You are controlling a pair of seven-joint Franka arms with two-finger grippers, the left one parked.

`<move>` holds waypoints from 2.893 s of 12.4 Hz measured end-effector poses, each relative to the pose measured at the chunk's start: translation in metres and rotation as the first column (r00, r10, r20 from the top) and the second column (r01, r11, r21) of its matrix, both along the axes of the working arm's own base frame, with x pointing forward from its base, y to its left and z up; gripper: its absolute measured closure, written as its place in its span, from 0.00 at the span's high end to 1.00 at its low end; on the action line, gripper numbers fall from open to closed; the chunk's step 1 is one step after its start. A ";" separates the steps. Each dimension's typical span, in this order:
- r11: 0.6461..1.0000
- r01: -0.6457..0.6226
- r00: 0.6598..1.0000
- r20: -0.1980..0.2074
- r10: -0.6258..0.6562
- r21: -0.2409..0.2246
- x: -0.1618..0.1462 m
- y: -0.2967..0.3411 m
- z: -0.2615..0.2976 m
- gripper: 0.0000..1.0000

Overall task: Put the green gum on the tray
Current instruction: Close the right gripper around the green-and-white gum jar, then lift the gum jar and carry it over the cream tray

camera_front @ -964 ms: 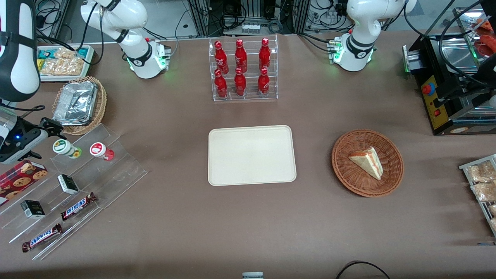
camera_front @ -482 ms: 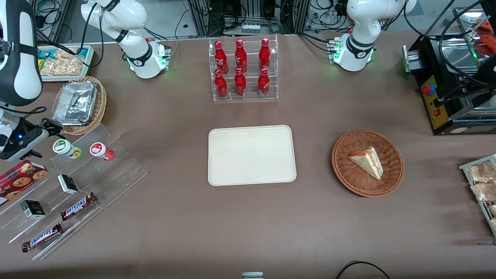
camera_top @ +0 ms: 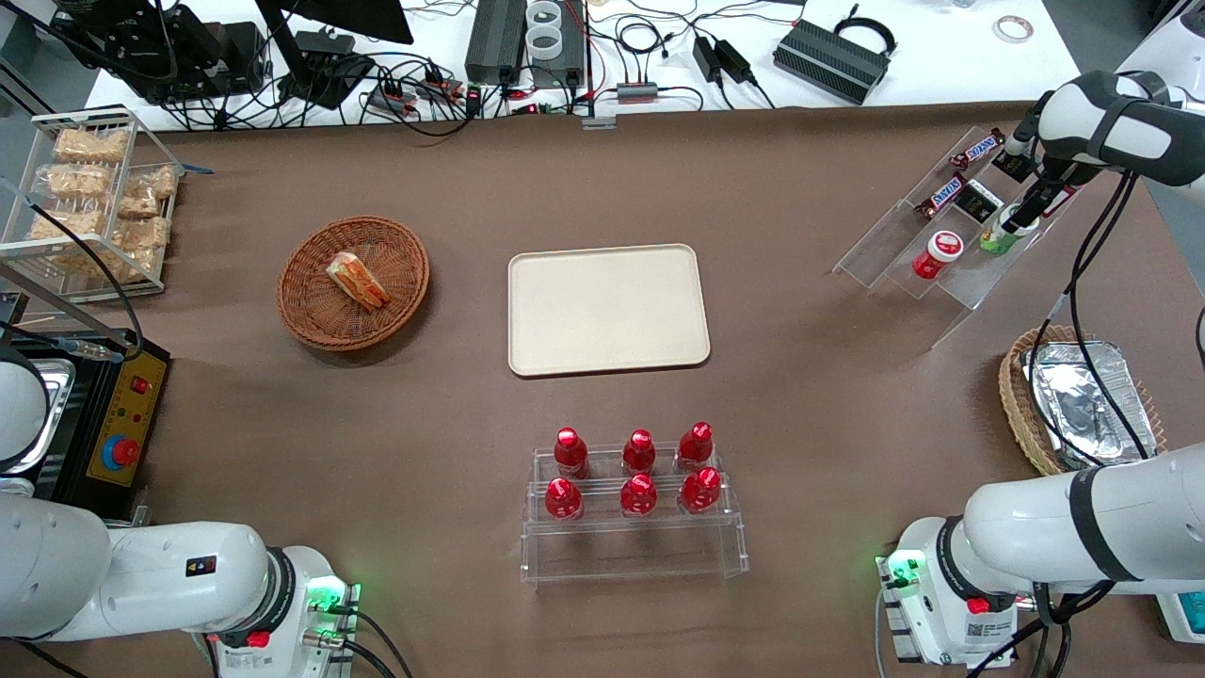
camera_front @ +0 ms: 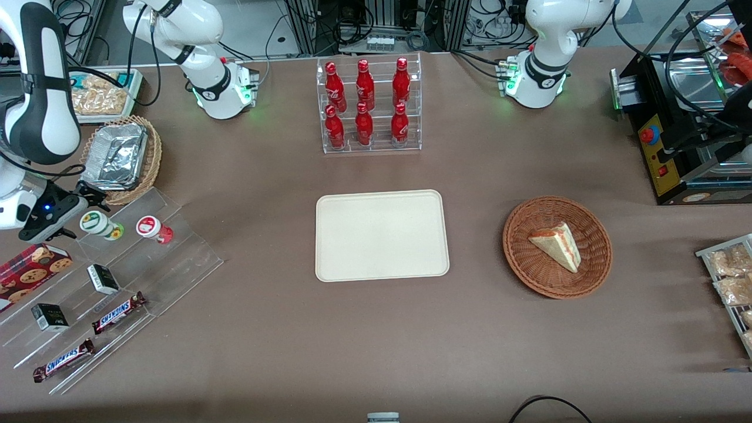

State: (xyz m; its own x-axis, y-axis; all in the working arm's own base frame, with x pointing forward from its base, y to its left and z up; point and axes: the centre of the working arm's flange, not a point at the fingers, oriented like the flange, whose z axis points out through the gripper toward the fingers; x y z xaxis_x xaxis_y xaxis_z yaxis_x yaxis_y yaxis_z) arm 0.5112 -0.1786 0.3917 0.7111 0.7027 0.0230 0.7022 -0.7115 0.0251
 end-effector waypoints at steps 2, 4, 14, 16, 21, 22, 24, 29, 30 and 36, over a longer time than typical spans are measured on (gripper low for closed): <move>1.000 0.000 1.000 0.008 0.000 -0.004 -0.004 -0.004 -0.007 1.00; 1.000 -0.015 1.000 0.012 0.016 -0.006 -0.006 -0.004 -0.011 0.96; 1.000 -0.001 0.999 -0.032 0.001 0.016 0.025 0.046 0.058 0.59; 0.999 0.041 0.998 -0.052 -0.040 0.019 0.034 0.088 0.064 0.59; 0.982 0.186 0.979 -0.087 -0.186 0.002 0.037 0.219 0.061 0.59; 0.975 0.220 0.971 -0.091 -0.219 -0.004 0.035 0.245 0.058 0.59; 0.956 0.294 0.950 -0.104 -0.295 -0.024 0.031 0.290 0.048 0.59; 0.890 0.452 0.886 -0.092 -0.455 -0.049 0.031 0.399 0.035 0.59; 0.874 0.483 0.870 -0.085 -0.486 -0.055 0.031 0.424 0.031 0.59; 0.762 0.646 0.762 -0.025 -0.647 -0.033 0.028 0.548 -0.018 0.59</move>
